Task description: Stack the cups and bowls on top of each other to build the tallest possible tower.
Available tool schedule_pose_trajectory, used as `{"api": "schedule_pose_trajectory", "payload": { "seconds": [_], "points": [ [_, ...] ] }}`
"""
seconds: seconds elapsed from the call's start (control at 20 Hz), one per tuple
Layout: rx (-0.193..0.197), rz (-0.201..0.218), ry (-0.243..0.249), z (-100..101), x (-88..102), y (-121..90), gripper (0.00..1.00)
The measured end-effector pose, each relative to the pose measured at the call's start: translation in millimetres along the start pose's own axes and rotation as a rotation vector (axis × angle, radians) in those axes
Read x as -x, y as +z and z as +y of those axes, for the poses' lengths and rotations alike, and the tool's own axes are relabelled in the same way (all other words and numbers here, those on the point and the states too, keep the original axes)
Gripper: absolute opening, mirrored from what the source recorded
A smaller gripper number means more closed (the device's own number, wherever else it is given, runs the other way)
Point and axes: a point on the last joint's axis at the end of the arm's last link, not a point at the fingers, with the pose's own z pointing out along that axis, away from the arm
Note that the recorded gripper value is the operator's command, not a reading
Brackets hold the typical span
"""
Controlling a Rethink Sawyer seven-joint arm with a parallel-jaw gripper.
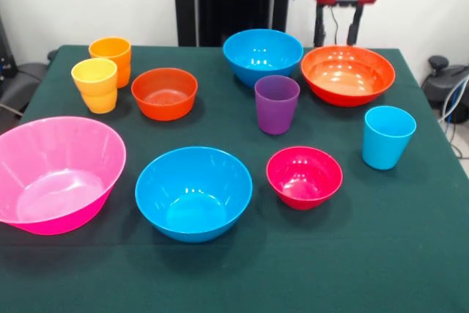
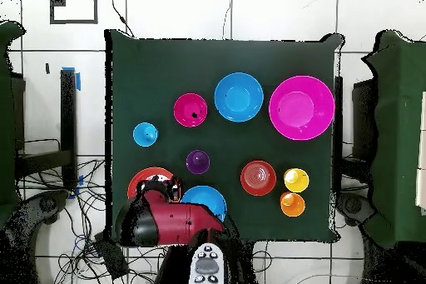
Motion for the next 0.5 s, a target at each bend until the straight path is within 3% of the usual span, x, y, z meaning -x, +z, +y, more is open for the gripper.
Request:
{"api": "schedule_pose_trajectory", "payload": {
  "seconds": [0.35, 0.5],
  "points": [
    [-0.016, 0.102, 0.009, -5.6, -43.7, 53.5, 1.00],
    [-0.021, 0.138, 0.011, -8.2, -57.2, 64.5, 1.00]
  ]
}}
